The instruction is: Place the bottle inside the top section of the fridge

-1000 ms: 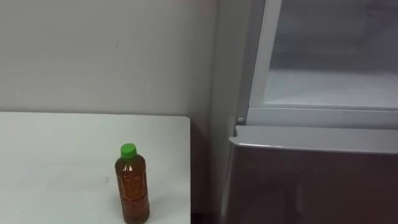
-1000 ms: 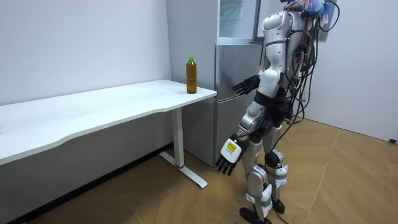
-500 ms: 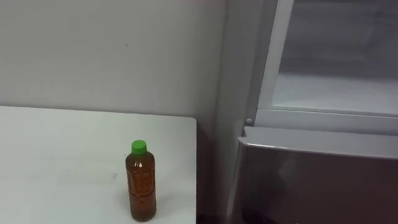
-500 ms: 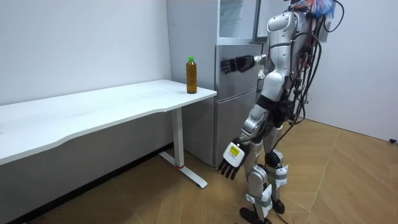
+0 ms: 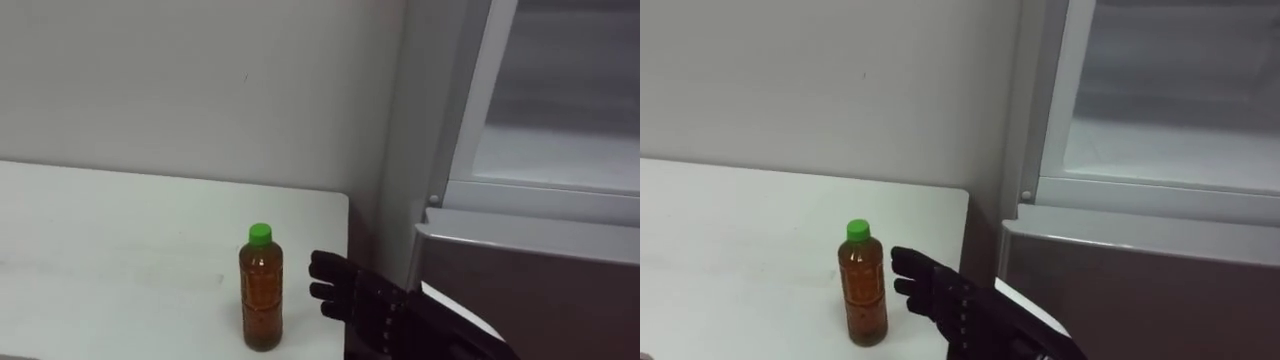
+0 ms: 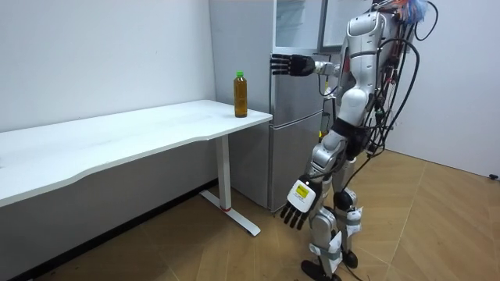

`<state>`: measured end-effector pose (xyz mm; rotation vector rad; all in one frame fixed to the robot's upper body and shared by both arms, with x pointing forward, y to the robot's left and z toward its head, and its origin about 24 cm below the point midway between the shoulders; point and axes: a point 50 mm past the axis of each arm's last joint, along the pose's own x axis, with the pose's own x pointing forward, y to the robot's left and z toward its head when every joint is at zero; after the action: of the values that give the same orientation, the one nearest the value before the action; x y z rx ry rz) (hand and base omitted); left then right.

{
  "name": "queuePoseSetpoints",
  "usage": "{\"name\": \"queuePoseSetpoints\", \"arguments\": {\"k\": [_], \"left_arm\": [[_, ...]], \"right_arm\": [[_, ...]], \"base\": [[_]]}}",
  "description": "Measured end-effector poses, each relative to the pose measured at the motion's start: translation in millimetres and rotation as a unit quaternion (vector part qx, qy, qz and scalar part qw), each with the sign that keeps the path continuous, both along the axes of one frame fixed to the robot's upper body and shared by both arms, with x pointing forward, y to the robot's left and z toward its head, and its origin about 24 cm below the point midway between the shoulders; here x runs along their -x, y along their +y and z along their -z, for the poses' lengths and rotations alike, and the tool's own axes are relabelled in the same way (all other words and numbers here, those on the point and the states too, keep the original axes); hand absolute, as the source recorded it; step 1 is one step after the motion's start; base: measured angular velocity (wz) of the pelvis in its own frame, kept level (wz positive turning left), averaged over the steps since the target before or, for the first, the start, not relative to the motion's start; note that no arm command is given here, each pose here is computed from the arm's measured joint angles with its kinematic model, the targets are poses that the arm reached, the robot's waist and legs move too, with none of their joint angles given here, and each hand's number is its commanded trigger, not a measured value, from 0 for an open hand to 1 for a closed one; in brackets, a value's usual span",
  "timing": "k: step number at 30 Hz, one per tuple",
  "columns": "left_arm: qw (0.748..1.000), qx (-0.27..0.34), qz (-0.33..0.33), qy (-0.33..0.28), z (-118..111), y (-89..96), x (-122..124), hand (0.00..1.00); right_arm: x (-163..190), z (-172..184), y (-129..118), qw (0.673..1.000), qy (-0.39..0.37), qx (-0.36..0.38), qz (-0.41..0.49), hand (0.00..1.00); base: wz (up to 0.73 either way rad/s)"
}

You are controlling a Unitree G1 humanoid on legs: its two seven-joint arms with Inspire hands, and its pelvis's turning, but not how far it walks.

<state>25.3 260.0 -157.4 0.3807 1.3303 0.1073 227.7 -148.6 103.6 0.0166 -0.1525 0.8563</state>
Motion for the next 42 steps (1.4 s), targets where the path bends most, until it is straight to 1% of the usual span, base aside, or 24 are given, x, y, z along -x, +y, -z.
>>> {"name": "queuePoseSetpoints", "arguments": {"k": [4, 9, 14, 21, 26, 32, 34, 36, 39, 42], "left_arm": [[1.0, -0.001, 0.019, 0.007, 1, -3.8, -4, 0.0], [0.999, -0.005, 0.041, 0.016, 2, -4.8, -2, 0.0], [0.999, -0.005, 0.044, 0.016, 2, -5.5, -3, 0.0], [0.999, -0.005, 0.041, 0.013, 3, -11.8, -2, 0.0], [0.999, -0.001, 0.041, 0.009, 4, -15.1, -5, 0.0], [0.999, 0.004, 0.05, 0.003, 5, -21.5, -8, 0.0], [0.998, 0.002, 0.057, 0.006, 5, -23.3, -7, 0.0], [0.998, 0.002, 0.059, 0.01, 6, -25.2, -4, 0.0], [0.998, 0.005, 0.055, 0.017, 7, -29.5, -1, 0.0], [0.998, 0.006, 0.051, 0.018, 8, -34.5, -3, 0.0]], "right_arm": [[-2, -4, 7, 1.0, -0.003, -0.016, -0.012, 0.0], [-2, -3, 9, 1.0, -0.001, -0.024, -0.013, 0.0], [-3, 7, 16, 0.999, 0.021, -0.027, 0.003, 0.0], [-7, 9, 16, 0.997, 0.024, -0.026, 0.068, 0.0], [-11, 20, 20, 0.991, 0.048, -0.041, 0.114, 0.0], [-24, 34, 22, 0.982, 0.066, -0.007, 0.175, 0.0], [-34, 42, 19, 0.974, 0.072, 0.011, 0.217, 0.0], [-36, 45, 18, 0.967, 0.071, 0.025, 0.243, 0.0], [-36, 45, 21, 0.963, 0.062, 0.031, 0.261, 0.0], [-39, 49, 24, 0.958, 0.061, 0.039, 0.278, 0.0]], "base": [[-0.01], [0.04], [0.01], [0.01], [0.13], [0.07], [0.11], [0.08], [0.05], [0.05]]}}
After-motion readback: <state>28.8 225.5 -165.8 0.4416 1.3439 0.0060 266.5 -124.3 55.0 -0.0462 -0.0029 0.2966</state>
